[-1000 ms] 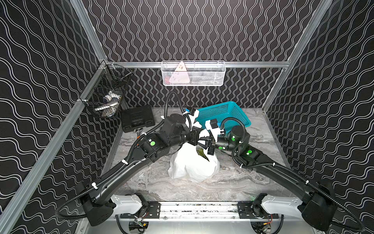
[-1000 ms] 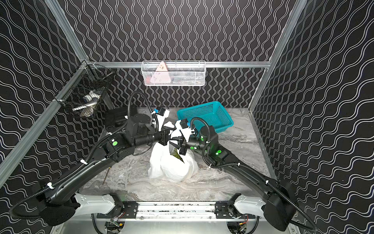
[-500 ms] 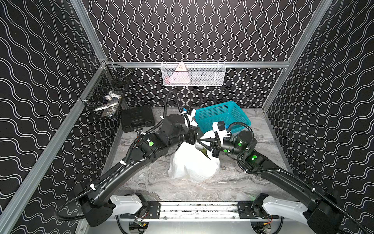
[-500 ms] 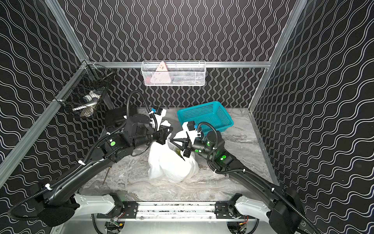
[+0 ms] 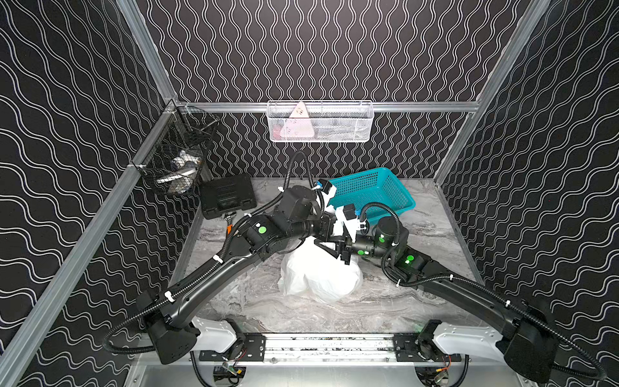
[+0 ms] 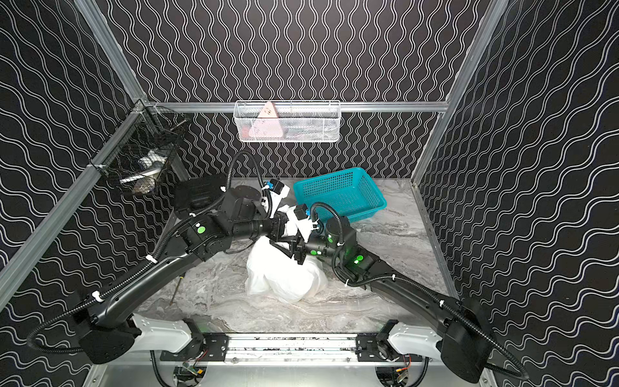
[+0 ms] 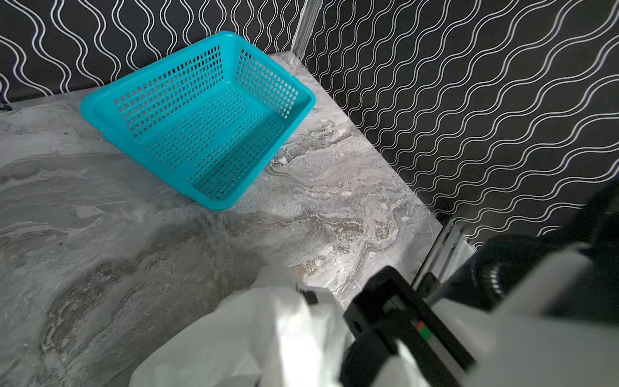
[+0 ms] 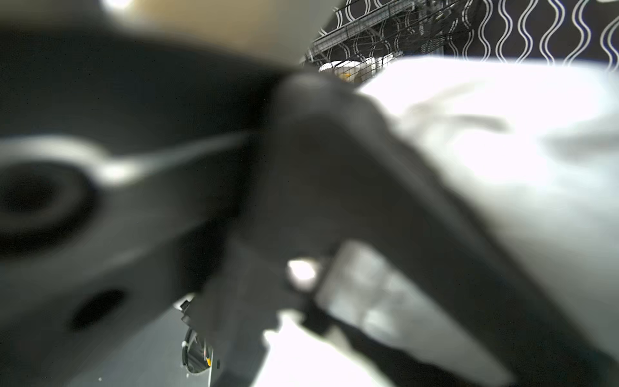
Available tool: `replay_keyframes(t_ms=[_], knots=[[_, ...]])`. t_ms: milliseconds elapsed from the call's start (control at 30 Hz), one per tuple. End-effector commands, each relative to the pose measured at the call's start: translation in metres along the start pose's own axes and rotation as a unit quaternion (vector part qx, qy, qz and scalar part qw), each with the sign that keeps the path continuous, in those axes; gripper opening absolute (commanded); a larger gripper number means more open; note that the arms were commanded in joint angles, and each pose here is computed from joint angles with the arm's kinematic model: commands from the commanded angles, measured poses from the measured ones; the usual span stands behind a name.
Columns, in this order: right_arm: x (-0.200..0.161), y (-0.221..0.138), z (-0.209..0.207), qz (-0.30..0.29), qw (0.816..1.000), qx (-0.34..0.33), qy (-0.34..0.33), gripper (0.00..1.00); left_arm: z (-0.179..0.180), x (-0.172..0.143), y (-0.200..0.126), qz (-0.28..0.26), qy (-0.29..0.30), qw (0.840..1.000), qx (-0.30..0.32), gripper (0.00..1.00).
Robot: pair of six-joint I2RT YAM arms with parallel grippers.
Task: Place the pineapple into a plastic bag & tie a knot
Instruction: Cross the plastic bag at the center of the board.
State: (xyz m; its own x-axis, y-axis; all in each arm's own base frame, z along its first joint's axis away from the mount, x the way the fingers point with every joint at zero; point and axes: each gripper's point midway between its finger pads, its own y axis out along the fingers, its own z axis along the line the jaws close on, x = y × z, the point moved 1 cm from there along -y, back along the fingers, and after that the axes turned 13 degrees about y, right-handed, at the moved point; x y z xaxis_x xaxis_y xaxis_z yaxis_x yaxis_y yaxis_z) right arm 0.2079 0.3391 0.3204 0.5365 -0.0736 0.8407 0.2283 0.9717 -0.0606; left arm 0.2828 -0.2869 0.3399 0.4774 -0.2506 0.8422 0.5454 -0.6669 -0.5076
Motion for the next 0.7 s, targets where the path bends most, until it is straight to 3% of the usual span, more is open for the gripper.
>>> replay_keyframes(t_ms=[0, 200, 333, 500, 667], knots=[[0.000, 0.001, -0.001, -0.007, 1.000, -0.007, -0.026, 0.48, 0.000, -0.011, 0.000, 0.029, 0.014, 0.999, -0.003, 0.00], [0.007, 0.003, 0.000, -0.026, 0.999, -0.001, -0.029, 0.51, -0.045, -0.013, 0.000, 0.027, -0.024, 0.988, -0.150, 0.00], [0.008, 0.006, -0.002, -0.025, 0.999, -0.008, -0.034, 0.44, -0.048, -0.009, 0.000, 0.023, -0.073, 0.980, -0.182, 0.00], [0.009, 0.005, -0.001, -0.041, 0.998, -0.003, -0.043, 0.40, -0.025, 0.004, -0.010, -0.016, -0.143, 0.974, -0.176, 0.00], [0.023, -0.001, 0.007, -0.100, 0.994, 0.013, -0.039, 0.52, -0.031, 0.008, -0.016, -0.048, -0.185, 0.955, -0.225, 0.00]])
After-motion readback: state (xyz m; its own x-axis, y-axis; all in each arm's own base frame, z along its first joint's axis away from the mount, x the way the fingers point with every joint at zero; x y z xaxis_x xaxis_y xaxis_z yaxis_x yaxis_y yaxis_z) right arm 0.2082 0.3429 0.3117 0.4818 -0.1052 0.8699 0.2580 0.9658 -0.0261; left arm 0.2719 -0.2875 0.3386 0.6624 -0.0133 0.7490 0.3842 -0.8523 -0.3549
